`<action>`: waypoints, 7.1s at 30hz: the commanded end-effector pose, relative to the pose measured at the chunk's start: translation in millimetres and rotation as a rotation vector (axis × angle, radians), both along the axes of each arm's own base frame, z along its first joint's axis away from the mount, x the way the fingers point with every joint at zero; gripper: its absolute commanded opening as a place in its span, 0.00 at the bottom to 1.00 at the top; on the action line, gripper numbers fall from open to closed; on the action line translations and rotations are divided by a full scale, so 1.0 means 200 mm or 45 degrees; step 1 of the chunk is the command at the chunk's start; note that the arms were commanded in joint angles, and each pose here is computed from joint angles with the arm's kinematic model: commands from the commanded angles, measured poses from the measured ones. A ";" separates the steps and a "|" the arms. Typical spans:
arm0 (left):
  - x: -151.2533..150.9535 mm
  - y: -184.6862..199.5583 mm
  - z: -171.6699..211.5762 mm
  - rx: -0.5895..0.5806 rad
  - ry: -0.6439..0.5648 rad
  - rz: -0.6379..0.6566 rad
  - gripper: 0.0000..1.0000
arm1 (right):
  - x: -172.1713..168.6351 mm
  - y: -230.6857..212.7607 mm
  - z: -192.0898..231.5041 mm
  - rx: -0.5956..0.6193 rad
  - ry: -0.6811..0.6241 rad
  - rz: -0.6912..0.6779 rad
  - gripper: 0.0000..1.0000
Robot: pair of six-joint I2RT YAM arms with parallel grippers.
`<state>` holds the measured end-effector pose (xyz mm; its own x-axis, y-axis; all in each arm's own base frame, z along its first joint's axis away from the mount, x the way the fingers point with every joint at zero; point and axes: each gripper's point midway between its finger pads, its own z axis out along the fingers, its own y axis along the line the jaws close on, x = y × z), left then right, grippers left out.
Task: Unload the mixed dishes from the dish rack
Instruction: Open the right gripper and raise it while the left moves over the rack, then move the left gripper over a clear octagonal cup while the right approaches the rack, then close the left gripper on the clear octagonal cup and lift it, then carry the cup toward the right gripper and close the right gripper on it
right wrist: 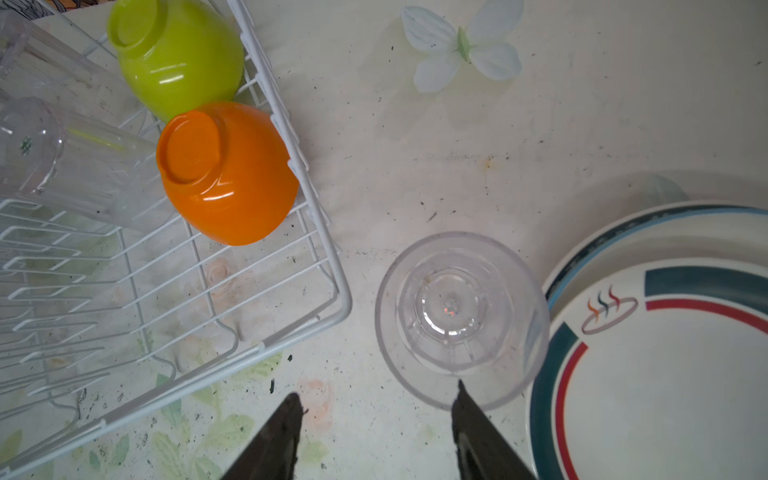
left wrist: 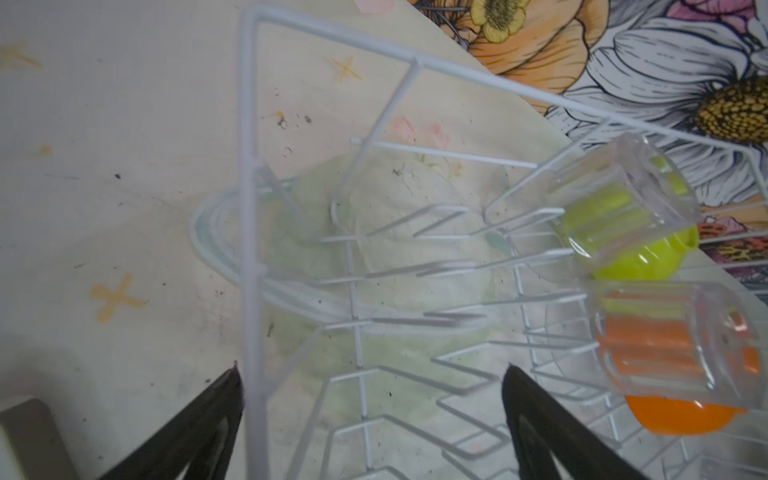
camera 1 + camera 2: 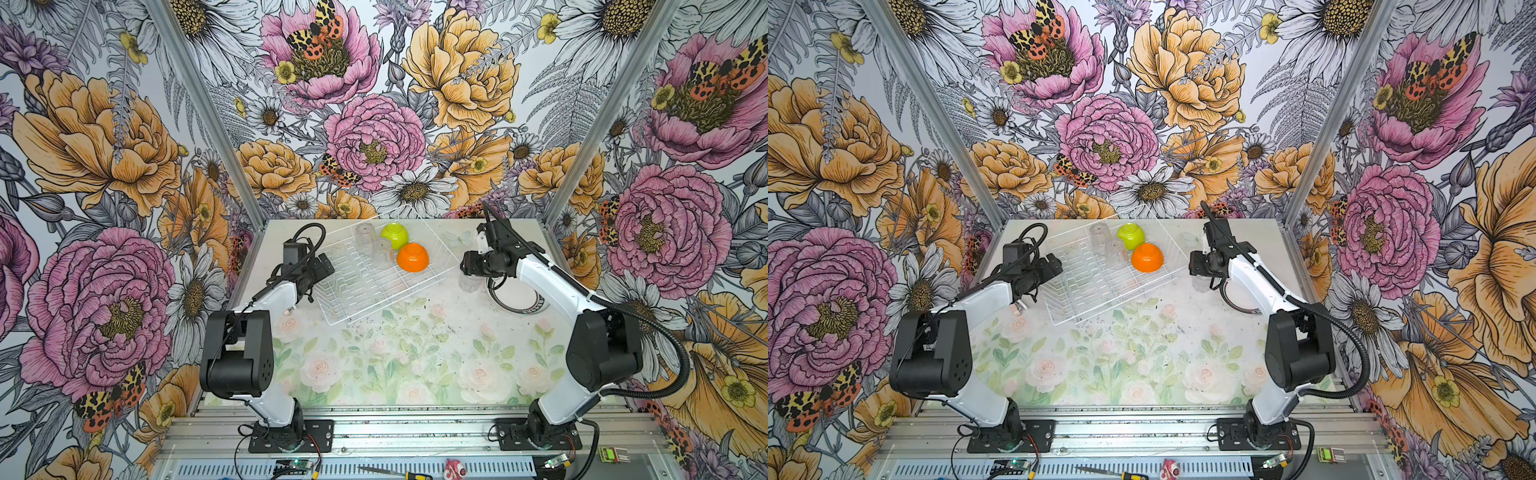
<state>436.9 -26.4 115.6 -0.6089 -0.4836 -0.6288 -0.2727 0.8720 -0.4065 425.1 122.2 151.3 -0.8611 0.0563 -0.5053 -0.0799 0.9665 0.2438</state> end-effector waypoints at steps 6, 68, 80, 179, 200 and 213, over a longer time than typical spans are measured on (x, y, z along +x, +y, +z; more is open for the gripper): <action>-0.22 -0.12 0.25 0.001 -0.129 -0.056 0.99 | 0.29 0.11 -0.01 0.014 -0.060 0.083 0.52; -0.58 -0.49 0.80 -0.139 -0.491 -0.307 0.99 | -0.94 0.08 -0.38 -0.066 0.072 0.049 0.00; -0.66 -0.84 0.81 -0.104 -0.483 -0.497 0.99 | -1.16 0.13 -0.41 0.030 0.034 0.104 0.00; -0.48 -1.40 0.89 -0.611 -0.296 -0.902 0.53 | -0.72 0.65 0.54 0.613 -0.769 0.484 0.67; -0.55 -1.47 0.91 -0.767 -0.272 -0.927 0.53 | -0.56 0.70 0.68 0.626 -0.936 0.426 0.36; -0.56 -1.51 0.84 -0.811 -0.226 -0.928 0.53 | -0.59 0.73 0.76 0.758 -1.015 0.474 0.37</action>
<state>348.0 -309.5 286.7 -0.7654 -0.3843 -0.5163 0.3259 0.4603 -0.8258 306.2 263.8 262.3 -0.4152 0.2022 -0.8870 -0.6236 0.6466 0.4393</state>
